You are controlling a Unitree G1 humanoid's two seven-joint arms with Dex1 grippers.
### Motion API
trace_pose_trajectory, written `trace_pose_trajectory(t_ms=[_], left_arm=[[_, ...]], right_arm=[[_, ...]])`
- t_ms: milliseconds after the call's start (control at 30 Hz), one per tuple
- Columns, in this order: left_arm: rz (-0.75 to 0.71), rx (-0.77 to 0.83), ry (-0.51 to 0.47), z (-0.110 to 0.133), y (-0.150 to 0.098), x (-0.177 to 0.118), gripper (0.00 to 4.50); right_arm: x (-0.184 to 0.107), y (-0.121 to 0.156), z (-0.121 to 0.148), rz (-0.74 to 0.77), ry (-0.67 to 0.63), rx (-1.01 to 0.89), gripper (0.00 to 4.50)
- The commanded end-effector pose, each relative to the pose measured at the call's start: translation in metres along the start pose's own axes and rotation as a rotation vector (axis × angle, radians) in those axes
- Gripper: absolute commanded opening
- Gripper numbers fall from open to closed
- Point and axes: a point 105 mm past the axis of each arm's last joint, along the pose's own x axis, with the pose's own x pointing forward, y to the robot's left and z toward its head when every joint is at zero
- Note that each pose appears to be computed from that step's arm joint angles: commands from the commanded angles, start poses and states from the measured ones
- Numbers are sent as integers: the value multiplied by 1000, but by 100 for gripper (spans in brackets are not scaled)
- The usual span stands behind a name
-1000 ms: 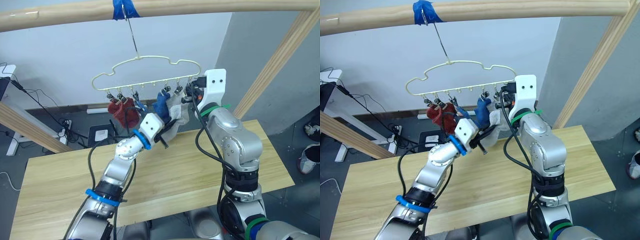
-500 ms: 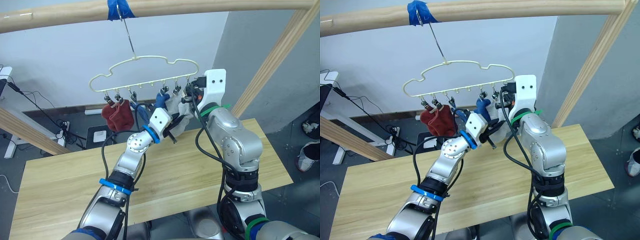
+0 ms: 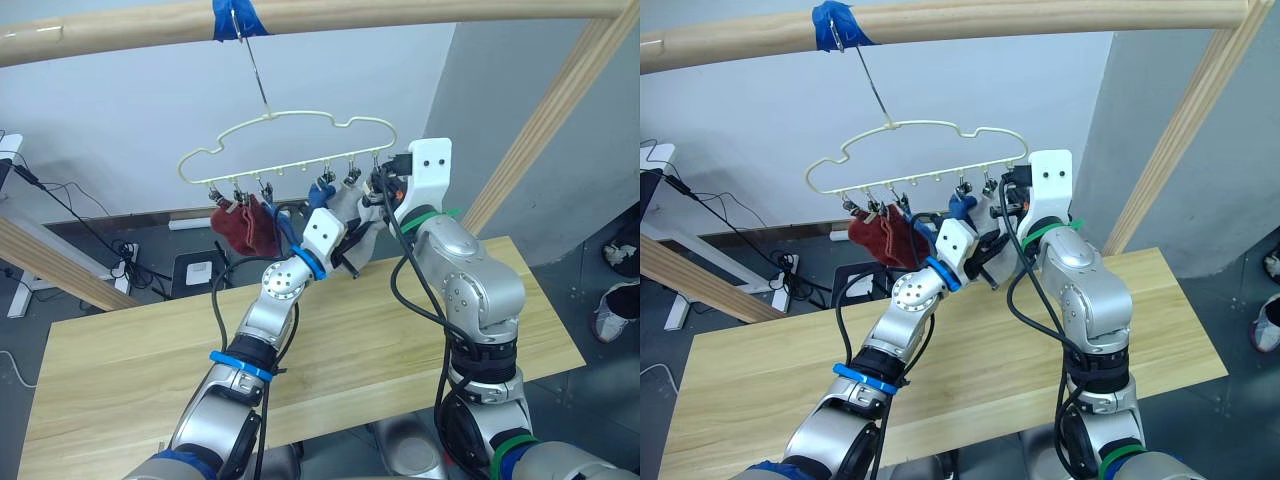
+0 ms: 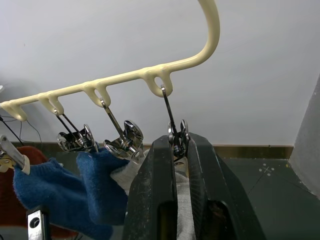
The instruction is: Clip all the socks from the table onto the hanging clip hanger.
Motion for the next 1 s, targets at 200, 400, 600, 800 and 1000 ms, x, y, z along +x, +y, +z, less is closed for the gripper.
trace_pose_trajectory(t_ms=[200, 400, 600, 800, 1000], left_arm=[[41, -26, -70, 19, 10, 4, 0], [49, -55, -112, 31, 11, 8, 0], [47, -76, -127, 38, 12, 11, 0], [50, -88, -123, 38, 13, 12, 0], [70, -74, -133, 40, 15, 13, 0]], right_arm=[[-5, 4, 15, 14, -65, -7, 0], [-5, 5, 14, 15, -60, -5, 0], [-5, 5, 12, 15, -53, -1, 0], [-6, 3, 14, 5, -66, 4, 35], [-7, 2, 20, -2, -89, 13, 235]])
